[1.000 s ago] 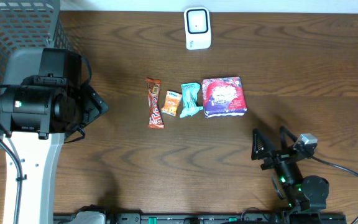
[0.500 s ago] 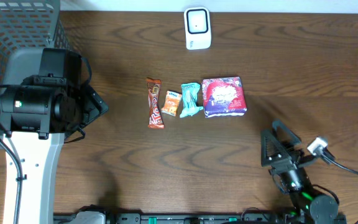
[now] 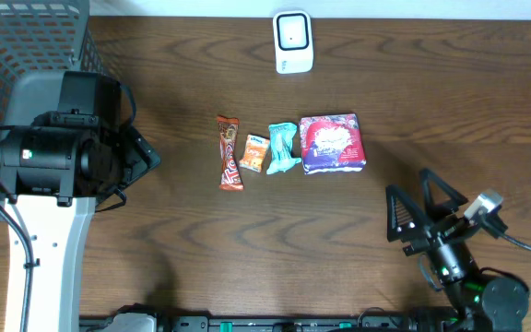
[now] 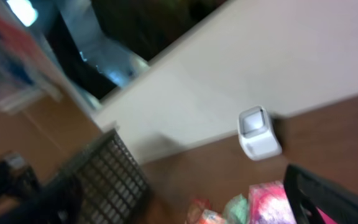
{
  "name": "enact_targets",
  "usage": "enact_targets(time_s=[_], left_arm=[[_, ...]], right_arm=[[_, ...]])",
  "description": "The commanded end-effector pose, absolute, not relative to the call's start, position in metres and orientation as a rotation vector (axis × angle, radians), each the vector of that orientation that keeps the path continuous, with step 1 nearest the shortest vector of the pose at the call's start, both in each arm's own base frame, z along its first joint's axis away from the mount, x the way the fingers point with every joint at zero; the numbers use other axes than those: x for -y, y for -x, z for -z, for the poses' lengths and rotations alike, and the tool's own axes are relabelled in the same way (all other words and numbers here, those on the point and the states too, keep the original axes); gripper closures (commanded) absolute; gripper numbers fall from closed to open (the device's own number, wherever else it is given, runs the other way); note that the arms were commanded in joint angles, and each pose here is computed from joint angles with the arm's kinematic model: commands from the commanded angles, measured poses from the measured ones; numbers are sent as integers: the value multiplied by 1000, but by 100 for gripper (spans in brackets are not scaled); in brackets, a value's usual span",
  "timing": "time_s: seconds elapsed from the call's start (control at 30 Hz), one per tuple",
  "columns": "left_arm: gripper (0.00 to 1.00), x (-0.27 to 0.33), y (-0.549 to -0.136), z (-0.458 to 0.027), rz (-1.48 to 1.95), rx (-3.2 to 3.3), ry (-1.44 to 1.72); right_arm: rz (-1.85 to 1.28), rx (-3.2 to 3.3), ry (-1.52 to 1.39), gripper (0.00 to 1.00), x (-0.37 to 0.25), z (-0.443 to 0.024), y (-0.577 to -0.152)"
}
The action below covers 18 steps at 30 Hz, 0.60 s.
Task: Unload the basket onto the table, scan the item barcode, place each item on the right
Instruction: 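Move the right gripper toward the right side of the Carefree pack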
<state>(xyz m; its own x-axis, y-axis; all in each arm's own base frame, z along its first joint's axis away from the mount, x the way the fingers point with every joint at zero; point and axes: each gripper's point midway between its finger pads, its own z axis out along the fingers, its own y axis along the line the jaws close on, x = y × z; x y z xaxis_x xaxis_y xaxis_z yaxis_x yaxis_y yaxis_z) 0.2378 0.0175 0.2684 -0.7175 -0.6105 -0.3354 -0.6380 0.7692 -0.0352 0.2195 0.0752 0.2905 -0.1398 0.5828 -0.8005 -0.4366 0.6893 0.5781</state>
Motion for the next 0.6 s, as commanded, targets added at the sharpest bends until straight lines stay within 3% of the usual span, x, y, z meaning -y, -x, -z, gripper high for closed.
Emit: enact_targets(time_s=[0.0,0.57], left_arm=[[1,-21,-234,-271,-130,-2618,979],[1,-21,-234,-271,-130,-2618,979]], right_arm=[[-760,-1526,-39,1,-75,-302,-226],[-822,-1891,83,1,-100,-280,-263]])
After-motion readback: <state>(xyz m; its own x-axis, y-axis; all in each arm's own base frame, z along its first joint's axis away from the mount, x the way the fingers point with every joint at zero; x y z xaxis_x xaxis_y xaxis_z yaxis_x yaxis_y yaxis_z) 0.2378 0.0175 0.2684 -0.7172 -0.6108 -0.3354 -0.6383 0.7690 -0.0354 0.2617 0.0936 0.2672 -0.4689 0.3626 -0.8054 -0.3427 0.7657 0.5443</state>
